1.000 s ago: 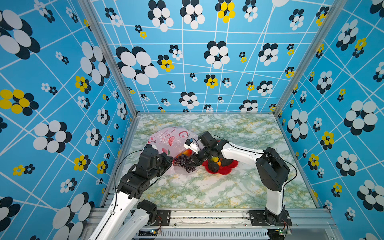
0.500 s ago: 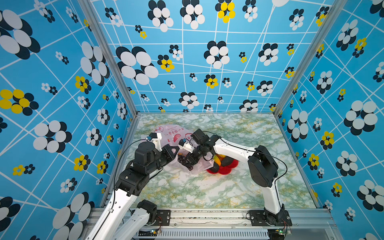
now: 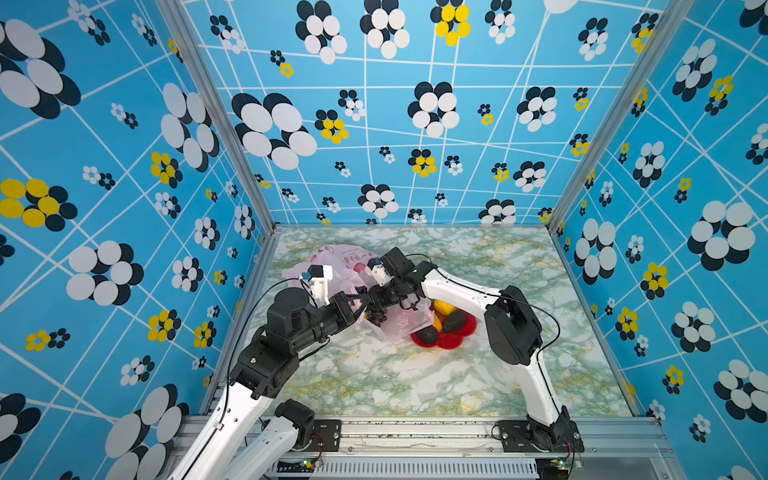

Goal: Place the fruits into the plastic bag
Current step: 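Withdraw the right gripper from the bag while left gripper lowers the bag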

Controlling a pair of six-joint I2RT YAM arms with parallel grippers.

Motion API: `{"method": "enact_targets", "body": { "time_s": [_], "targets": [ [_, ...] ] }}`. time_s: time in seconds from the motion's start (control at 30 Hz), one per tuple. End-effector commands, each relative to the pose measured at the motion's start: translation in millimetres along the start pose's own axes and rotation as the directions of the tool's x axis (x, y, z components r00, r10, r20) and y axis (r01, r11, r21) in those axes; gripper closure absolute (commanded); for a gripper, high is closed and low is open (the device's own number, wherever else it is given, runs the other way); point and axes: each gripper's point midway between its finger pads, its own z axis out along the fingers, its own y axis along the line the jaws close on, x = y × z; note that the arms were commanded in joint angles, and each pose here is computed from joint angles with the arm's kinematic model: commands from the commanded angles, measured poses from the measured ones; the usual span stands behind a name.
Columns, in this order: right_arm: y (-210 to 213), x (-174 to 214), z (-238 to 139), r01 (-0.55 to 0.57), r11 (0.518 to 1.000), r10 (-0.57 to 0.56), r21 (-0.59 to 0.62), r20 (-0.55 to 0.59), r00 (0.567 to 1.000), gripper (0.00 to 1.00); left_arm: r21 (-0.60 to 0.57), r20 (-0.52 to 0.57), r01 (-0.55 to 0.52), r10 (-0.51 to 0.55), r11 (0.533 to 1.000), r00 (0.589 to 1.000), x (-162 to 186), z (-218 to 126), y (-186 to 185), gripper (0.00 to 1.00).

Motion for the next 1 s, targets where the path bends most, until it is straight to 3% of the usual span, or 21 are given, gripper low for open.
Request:
{"method": "enact_targets", "body": {
  "time_s": [0.0, 0.13, 0.37, 0.5, 0.7, 0.97],
  "targets": [
    [18, -70, -40, -0.212, 0.969, 0.238, -0.128, 0.253, 0.938, 0.62, 0.003, -0.042, 0.026, -0.026, 1.0, 0.999, 20, 1, 9, 1.0],
    [18, -97, -53, -0.297, 0.932, 0.348, -0.207, 0.291, 0.891, 0.61, -0.049, -0.066, 0.053, -0.057, 0.997, 0.996, 42, -2, 34, 1.0],
    [15, -108, -63, -0.33, 0.916, 0.387, -0.228, 0.283, 0.878, 0.6, -0.109, -0.057, 0.097, -0.103, 0.989, 0.993, 58, -13, 64, 1.0],
    [22, -107, -59, -0.333, 0.907, 0.394, -0.258, 0.243, 0.886, 0.59, -0.149, -0.057, 0.128, -0.138, 0.98, 0.989, 67, -15, 82, 1.0],
    [19, -87, -21, -0.364, 0.891, 0.408, -0.271, 0.131, 0.903, 0.52, -0.178, -0.04, 0.162, -0.172, 0.97, 0.984, 73, -16, 99, 1.0],
    [60, -78, 1, -0.344, 0.853, 0.378, -0.393, 0.008, 0.926, 0.48, -0.189, -0.044, 0.171, -0.183, 0.967, 0.982, 76, -12, 106, 1.0]
  ]
}}
